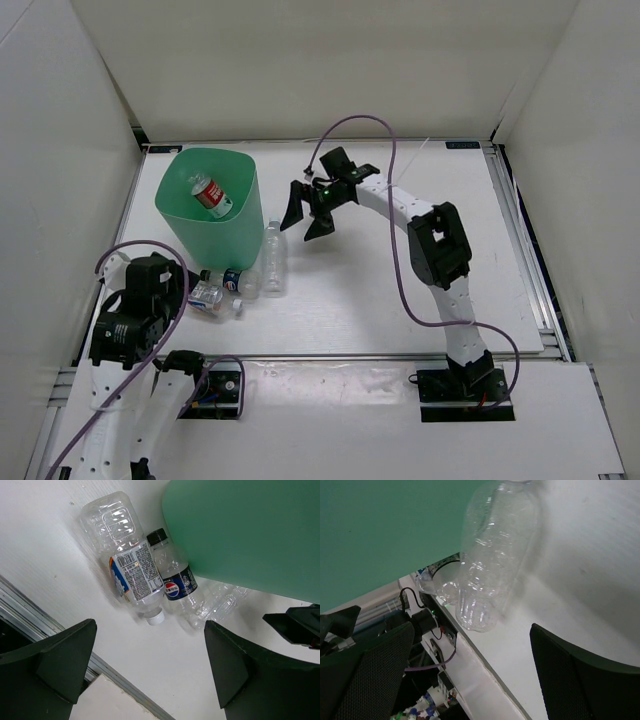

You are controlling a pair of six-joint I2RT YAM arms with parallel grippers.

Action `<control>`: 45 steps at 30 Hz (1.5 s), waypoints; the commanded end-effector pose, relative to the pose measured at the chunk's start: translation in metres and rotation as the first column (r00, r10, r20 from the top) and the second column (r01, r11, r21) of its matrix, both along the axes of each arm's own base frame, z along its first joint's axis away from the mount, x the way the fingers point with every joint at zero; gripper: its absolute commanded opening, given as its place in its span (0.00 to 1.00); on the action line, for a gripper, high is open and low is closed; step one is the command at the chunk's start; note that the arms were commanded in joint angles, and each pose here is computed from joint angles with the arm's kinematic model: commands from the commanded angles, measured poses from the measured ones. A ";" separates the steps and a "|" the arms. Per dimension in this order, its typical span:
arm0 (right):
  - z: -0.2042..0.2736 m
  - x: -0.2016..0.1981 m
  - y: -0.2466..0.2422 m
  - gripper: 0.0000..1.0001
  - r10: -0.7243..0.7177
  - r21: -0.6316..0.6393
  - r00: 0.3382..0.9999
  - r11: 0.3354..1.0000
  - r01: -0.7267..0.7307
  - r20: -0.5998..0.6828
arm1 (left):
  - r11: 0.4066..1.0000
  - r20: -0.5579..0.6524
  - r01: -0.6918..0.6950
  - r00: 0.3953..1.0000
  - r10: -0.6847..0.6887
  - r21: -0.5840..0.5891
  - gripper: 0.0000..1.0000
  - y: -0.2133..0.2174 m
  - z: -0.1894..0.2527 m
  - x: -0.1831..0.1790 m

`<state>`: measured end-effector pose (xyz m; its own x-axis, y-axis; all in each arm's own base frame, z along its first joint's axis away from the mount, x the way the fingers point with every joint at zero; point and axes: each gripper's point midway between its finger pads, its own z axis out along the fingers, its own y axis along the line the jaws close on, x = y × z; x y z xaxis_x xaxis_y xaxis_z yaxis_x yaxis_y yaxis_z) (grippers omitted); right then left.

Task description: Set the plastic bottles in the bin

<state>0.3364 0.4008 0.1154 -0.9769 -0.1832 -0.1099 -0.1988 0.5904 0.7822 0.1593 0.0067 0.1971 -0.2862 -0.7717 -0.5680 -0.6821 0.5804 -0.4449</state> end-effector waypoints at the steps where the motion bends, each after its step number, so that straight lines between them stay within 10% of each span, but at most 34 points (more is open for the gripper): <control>1: 0.001 -0.021 0.029 1.00 0.105 0.073 0.994 0.992 -0.105 -0.005 | 1.000 -0.013 -0.008 1.000 0.007 -0.021 1.00 -0.001 -0.005 -0.010; 13: -0.064 -0.026 0.044 1.00 0.080 -0.045 0.994 0.995 -0.083 -0.080 | 0.999 -0.029 -0.004 1.000 0.003 -0.040 1.00 -0.002 -0.006 -0.036; 18: -0.067 -0.037 0.032 0.76 0.086 -0.067 0.993 0.994 -0.092 -0.080 | 0.998 -0.013 -0.012 1.000 0.011 -0.063 1.00 -0.003 -0.007 -0.040; 22: -0.038 -0.040 0.014 0.50 0.080 -0.061 0.997 0.995 -0.081 -0.022 | 0.996 -0.007 -0.046 0.999 0.046 -0.082 1.00 -0.002 -0.014 -0.042; 30: 0.009 -0.026 -0.003 0.31 0.023 -0.022 0.998 1.000 -0.022 0.058 | 0.994 0.023 -0.067 0.997 0.069 -0.081 1.00 0.000 -0.017 -0.034; 45: 0.140 -0.014 -0.041 0.13 -0.123 0.108 0.948 0.990 0.095 0.294 | 0.994 0.047 -0.079 0.996 0.082 -0.071 1.00 0.004 -0.012 -0.037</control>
